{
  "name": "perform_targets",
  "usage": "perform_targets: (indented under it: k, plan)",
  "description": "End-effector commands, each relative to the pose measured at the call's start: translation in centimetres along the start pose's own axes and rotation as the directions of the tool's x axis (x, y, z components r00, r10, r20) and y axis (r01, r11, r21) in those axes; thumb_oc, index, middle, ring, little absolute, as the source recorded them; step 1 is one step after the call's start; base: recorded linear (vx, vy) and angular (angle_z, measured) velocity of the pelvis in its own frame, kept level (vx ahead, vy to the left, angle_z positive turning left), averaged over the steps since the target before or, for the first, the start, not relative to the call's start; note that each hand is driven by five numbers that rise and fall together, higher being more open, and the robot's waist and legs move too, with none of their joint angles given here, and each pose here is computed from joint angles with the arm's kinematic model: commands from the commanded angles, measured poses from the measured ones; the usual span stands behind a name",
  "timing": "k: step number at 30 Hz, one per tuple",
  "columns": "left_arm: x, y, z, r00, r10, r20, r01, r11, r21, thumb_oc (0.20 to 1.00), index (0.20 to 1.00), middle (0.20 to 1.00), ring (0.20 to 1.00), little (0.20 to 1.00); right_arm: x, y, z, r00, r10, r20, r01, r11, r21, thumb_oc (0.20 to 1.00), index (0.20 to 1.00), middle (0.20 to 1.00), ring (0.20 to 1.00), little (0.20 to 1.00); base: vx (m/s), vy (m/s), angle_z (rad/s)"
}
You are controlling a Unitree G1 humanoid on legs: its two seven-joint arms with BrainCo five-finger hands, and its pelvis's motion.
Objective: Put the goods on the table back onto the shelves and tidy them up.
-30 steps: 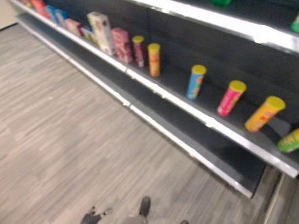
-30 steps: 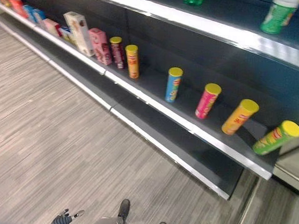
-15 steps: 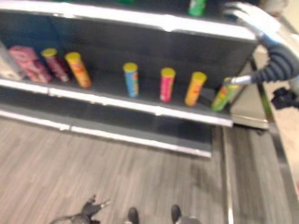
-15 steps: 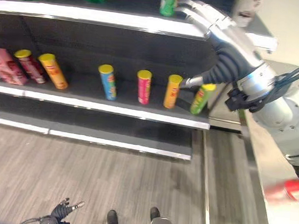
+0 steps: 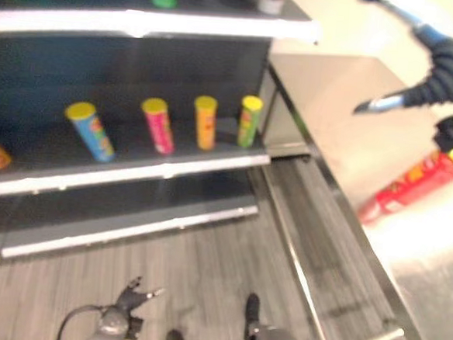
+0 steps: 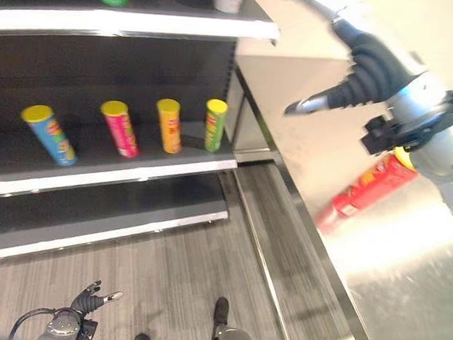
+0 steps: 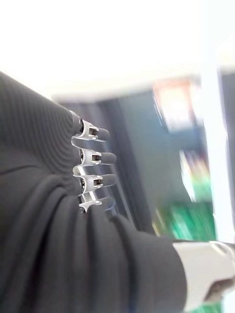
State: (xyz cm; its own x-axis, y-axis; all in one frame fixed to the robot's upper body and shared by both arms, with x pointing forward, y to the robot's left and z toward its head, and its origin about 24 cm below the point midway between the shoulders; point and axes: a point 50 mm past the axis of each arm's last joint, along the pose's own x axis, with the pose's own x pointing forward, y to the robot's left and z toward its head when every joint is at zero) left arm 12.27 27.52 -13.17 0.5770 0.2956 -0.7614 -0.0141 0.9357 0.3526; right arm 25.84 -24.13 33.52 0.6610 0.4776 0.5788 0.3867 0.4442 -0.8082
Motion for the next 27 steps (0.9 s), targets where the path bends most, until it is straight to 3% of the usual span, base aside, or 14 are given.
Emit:
perform_targets:
  k: [1,7,13,19,27]
  plan:
    - [0.0,0.9,0.5,0.999,0.016,0.038,-0.017,0.999,0.031,1.000,1.000,1.000,1.000,1.000,-1.5,-4.1,-1.1,0.962,-0.265,-0.068,0.268,0.963,0.031,1.000,1.000,1.000,1.000,1.000,-0.06,-0.129,-0.32]
    - [-0.2,0.4,-0.6,1.000,0.003,-0.006,-0.003,1.000,0.021,1.000,1.000,1.000,1.000,1.000,-8.4,-5.8,-4.1,0.842,-0.457,-0.286,0.496,0.865,0.078,1.000,1.000,1.000,1.000,1.000,0.00,-0.104,-0.56]
    - [-0.5,0.5,-1.3,0.999,0.014,-0.029,-0.015,0.999,-0.029,1.000,1.000,1.000,1.000,1.000,-12.8,-3.8,-5.8,0.812,-0.348,-0.469,0.437,0.895,0.092,1.000,1.000,1.000,1.000,1.000,-0.01,-0.151,-0.18]
    - [-0.5,0.2,-0.5,1.000,-0.010,0.023,0.012,0.999,-0.049,1.000,1.000,1.000,1.000,1.000,-11.1,-1.9,-6.3,0.850,-0.270,-0.452,0.412,0.876,0.251,1.000,1.000,1.000,1.000,1.000,-0.05,-0.222,-0.19]
    - [-0.9,-1.9,-1.2,0.996,-0.085,0.013,0.085,0.996,-0.036,1.000,1.000,1.000,1.000,1.000,-7.5,0.7,-6.8,0.909,-0.109,-0.403,0.263,0.899,0.350,1.000,1.000,1.000,1.000,1.000,0.12,0.068,-0.64]
